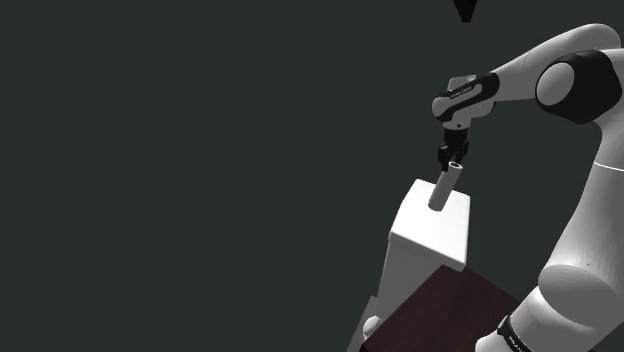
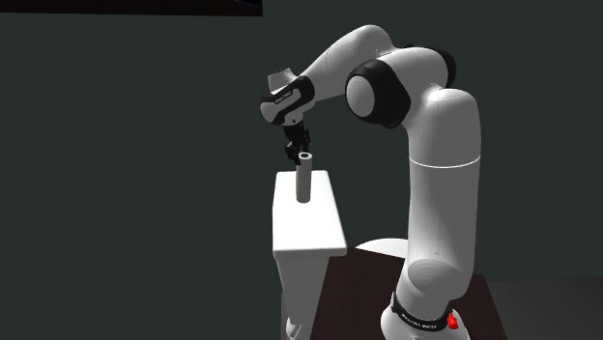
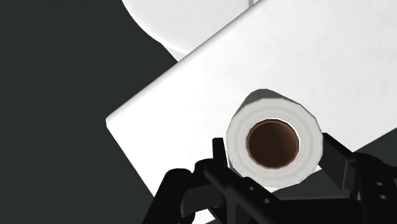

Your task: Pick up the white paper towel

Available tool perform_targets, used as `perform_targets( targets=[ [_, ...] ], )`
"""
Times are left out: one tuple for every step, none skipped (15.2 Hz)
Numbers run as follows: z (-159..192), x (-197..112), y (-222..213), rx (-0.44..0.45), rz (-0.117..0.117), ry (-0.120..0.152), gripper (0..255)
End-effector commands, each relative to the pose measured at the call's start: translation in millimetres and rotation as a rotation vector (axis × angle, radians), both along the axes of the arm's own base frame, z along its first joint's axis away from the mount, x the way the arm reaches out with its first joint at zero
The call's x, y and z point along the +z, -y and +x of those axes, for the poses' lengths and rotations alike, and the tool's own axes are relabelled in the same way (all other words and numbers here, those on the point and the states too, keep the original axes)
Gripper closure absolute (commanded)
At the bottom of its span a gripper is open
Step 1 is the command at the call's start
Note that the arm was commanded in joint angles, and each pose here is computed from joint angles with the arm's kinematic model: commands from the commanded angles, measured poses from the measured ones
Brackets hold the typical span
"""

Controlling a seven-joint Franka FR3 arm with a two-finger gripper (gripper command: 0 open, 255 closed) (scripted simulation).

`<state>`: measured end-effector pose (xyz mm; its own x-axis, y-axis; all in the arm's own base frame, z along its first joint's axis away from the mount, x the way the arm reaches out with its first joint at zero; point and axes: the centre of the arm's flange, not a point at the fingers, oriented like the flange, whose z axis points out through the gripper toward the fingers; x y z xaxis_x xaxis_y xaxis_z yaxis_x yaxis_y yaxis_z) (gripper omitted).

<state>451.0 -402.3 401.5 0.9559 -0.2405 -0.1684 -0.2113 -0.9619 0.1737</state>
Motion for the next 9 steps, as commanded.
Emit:
perform_targets(
  targets=[
    [1.6, -8.4, -4.1, 0.008, 0.007, -0.015, 255],
    [-0.1, -9.1, -3.8, 0.008, 0.007, -0.015, 255],
    [-0.5, -9.5, -5.8, 0.008, 0.007, -0.015, 255],
    [0.1, -9.0, -5.3, 0.008, 0.007, -0.015, 255],
    [-0.2, -9.4, -3.9, 0.008, 0.007, -0.015, 255],
    [1.2, -8.2, -4.3, 0.008, 0.007, -0.015, 255],
    [1.2, -8.1, -4.7, 0.008, 0.007, -0.015, 255],
    [2.9, -8.5, -3.6, 0.007, 0.007, -0.015, 255],
    [2.9, -3.2, -3.6, 0.007, 0.007, -0.015, 255]
  ],
)
